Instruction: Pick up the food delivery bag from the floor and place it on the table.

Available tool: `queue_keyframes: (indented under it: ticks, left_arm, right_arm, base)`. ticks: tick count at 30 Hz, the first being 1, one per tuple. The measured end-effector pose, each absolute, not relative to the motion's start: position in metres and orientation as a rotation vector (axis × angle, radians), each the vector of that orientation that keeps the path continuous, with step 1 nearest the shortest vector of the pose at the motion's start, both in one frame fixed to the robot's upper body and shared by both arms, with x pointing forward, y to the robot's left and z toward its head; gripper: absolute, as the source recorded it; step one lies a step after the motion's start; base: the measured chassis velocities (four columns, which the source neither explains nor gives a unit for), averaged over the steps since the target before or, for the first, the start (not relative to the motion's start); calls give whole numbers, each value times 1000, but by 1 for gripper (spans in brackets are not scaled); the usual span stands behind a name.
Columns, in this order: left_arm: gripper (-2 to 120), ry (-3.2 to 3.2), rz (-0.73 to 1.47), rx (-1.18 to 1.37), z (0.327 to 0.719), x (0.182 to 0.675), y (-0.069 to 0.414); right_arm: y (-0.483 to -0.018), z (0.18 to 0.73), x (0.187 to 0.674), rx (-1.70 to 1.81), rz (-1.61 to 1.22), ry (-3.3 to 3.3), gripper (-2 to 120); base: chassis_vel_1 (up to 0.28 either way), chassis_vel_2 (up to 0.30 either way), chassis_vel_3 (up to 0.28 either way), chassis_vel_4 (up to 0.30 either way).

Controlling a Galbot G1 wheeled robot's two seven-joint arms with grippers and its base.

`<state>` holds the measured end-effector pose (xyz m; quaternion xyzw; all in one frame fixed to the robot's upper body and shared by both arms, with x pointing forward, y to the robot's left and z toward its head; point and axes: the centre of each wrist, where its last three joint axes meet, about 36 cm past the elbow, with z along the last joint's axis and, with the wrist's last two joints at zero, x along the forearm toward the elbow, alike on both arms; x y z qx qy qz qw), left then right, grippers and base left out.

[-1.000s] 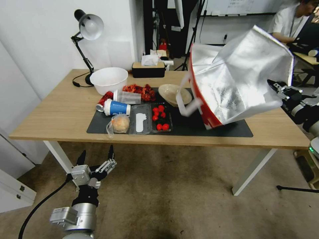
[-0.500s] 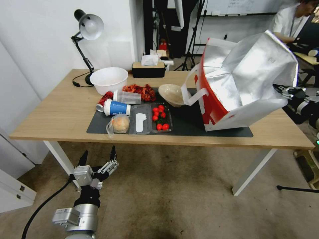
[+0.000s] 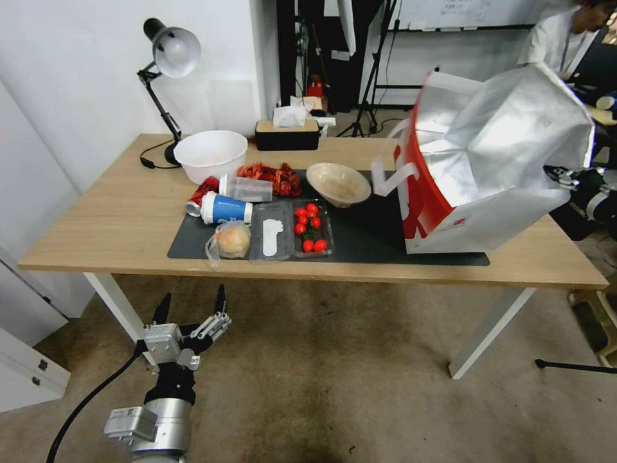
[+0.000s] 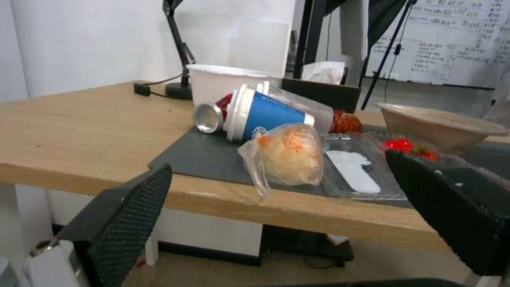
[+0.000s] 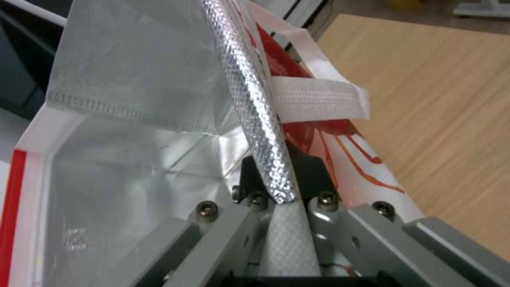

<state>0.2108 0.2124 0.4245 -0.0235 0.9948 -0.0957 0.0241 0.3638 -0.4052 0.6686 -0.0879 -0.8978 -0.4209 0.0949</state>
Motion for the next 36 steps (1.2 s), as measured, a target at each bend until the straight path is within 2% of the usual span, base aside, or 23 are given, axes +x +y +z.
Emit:
queue_keyframes:
  ticks: [22,36]
  left_arm:
    - [100,3068,-291,-78,425,211,213]
    - [100,3073,-287,-75,424,212,212]
  right_arm:
    - [-407,670,368,-305,-1210,-2613,0]
    - [-406,675,371,-201,-1197,-2622,0]
  base:
    - [0,0,0,0]
    - [0,0,0,0]
